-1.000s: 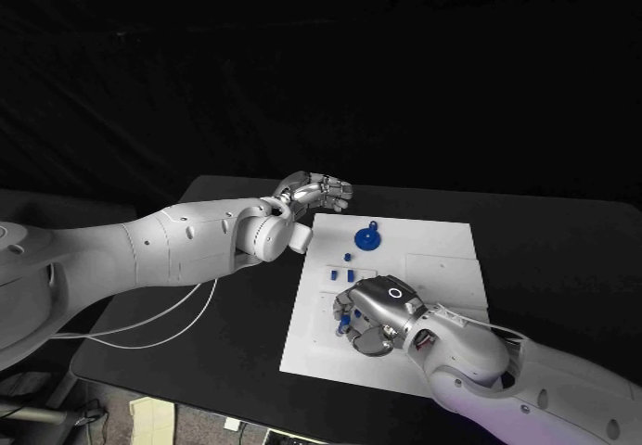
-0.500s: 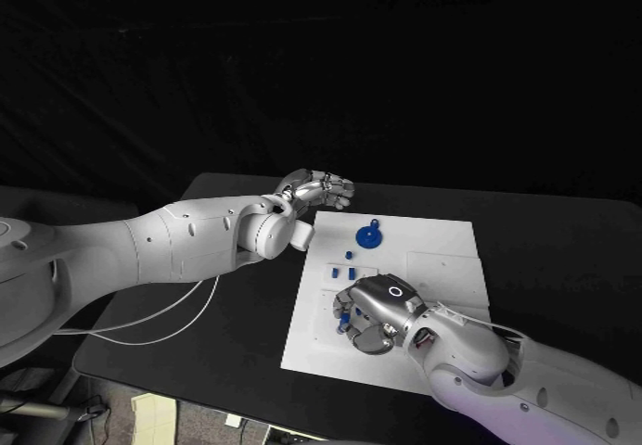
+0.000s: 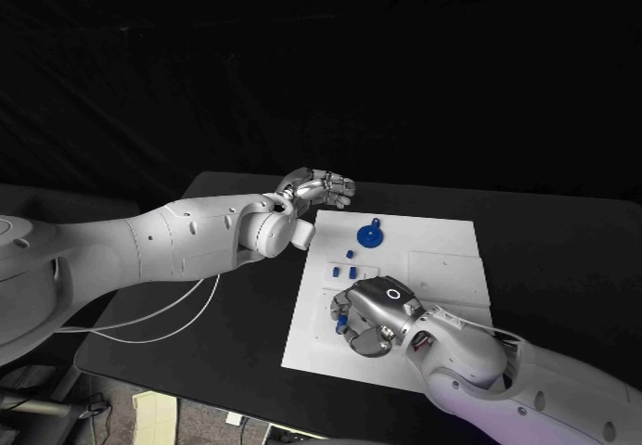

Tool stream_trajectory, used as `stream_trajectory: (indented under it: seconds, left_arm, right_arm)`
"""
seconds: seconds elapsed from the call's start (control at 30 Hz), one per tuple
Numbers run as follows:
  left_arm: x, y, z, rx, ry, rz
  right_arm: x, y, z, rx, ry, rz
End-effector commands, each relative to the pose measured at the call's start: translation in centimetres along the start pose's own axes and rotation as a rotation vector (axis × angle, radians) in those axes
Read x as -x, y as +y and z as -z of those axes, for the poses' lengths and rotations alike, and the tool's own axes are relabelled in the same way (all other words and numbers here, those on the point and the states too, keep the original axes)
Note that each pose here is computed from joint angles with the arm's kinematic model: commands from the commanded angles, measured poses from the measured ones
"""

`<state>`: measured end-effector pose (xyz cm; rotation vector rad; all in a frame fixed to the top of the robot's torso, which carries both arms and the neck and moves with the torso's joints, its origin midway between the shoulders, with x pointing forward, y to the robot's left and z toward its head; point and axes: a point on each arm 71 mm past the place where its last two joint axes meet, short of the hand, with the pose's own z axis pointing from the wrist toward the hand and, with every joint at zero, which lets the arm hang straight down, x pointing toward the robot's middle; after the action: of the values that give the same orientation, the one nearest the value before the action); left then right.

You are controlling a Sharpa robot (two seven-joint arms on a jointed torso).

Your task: Assemble the parts on the task board

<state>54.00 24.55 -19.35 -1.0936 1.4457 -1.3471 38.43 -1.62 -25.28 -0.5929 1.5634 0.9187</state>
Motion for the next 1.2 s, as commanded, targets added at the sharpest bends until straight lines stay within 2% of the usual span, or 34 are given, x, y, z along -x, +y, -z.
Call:
stream_trajectory:
  seconds: [0.03, 0.4, 0.77, 1.2]
  left_arm:
    - [-0.21, -0.16, -0.05, -0.008, 0.014, 0.009]
    - [-0.2, -0.15, -0.03, -0.007, 0.015, 0.01]
    - [-0.17, -0.15, -0.03, -0.007, 0.014, 0.01]
    - [-0.16, -0.15, -0.04, -0.007, 0.014, 0.009]
  right_arm:
    - [-0.2, 0.12, 0.09, 0.007, 0.004, 0.009]
    - [-0.34, -0.14, 0.1, -0.002, 0.017, 0.031]
    - [-0.15, -0.21, 0.11, -0.009, -0.009, 0.089]
    - [-0.33, -0.45, 0.32, -0.01, 0.018, 0.106]
